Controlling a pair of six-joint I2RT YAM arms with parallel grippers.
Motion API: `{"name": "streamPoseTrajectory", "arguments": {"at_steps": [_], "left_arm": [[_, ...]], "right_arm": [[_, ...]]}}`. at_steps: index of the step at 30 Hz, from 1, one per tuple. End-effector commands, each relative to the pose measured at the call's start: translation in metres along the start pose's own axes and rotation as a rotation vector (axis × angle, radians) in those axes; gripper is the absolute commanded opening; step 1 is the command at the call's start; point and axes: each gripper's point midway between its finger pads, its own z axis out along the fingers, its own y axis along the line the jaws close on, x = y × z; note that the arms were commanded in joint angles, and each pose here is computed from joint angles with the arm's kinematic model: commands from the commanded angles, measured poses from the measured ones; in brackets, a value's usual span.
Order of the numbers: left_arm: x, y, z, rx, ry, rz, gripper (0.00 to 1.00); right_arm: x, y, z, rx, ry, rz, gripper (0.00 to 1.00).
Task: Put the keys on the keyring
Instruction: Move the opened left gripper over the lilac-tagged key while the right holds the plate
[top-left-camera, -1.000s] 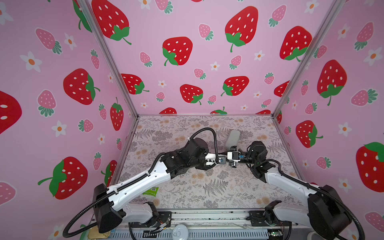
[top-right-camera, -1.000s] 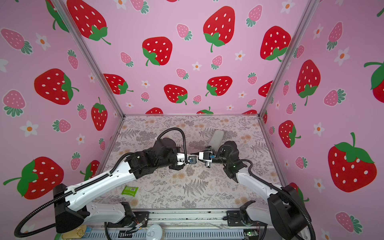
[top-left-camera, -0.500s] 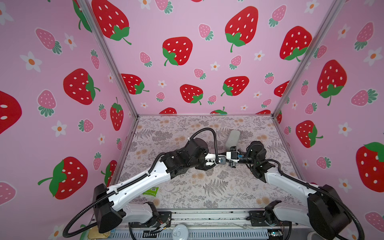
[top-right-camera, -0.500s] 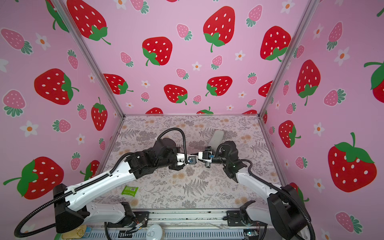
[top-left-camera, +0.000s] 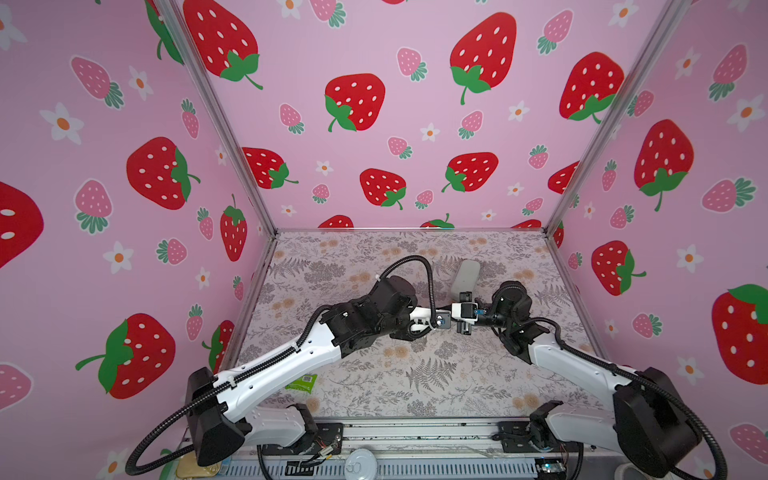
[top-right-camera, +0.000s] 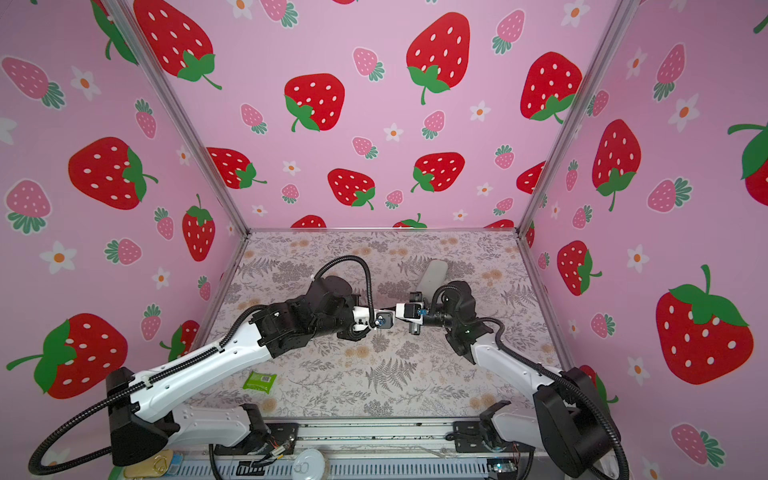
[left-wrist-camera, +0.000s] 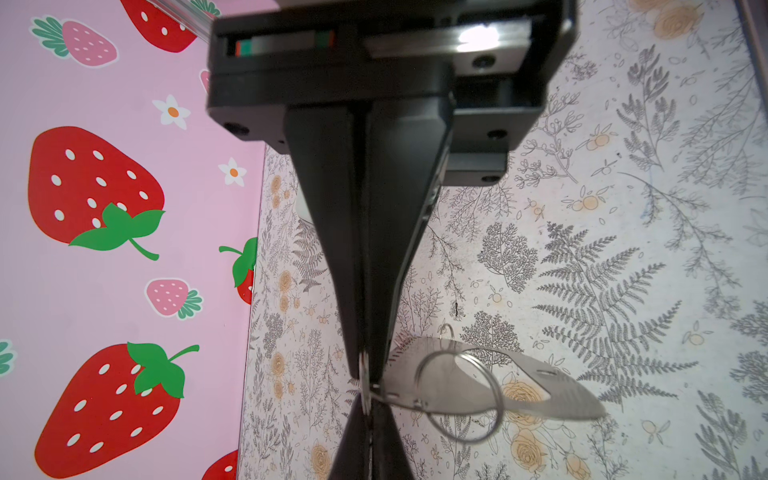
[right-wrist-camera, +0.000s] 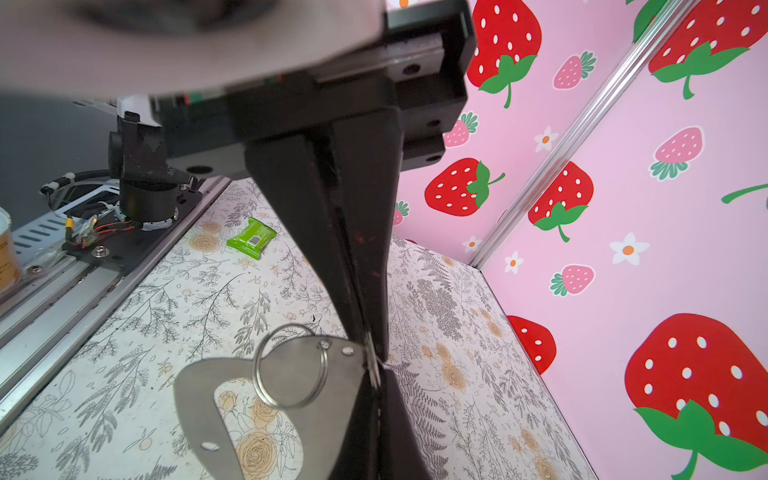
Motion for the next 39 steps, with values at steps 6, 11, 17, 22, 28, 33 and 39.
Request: {"name": "streamPoseTrajectory", "arguments": {"at_steps": [6, 11, 17, 22, 28, 33, 39], "left_arm": [[0.002, 0.017, -0.020, -0.055, -0.068, -0.109, 0.48], [0.018, 0.018, -0.027, -0.086, -0.075, -0.196, 0.50], [0.041, 0.016, -0.019, -0.080, -0.060, -0.317, 0.50], [0.069, 0.007, 0.003, 0.013, -0.032, -0.468, 0.48], [0.094, -0.003, 0.046, 0.124, 0.067, -0.615, 0.46], [0.111, -0.009, 0.082, 0.198, 0.206, -0.798, 0.41], [0.134, -0.006, 0.107, 0.196, 0.252, -0.931, 0.32]], "right_arm": [[-0.013, 0.002, -0.003, 0.037, -0.097, -0.083, 0.02], [-0.014, 0.004, -0.005, 0.061, -0.128, -0.122, 0.02], [-0.012, 0.004, -0.004, 0.069, -0.117, -0.179, 0.02], [-0.008, 0.004, -0.009, 0.095, -0.058, -0.224, 0.02], [-0.004, 0.011, -0.019, 0.127, 0.007, -0.211, 0.02], [-0.002, 0.016, -0.029, 0.159, 0.050, -0.212, 0.03], [-0.008, 0.025, -0.037, 0.163, 0.047, -0.217, 0.03]]}}
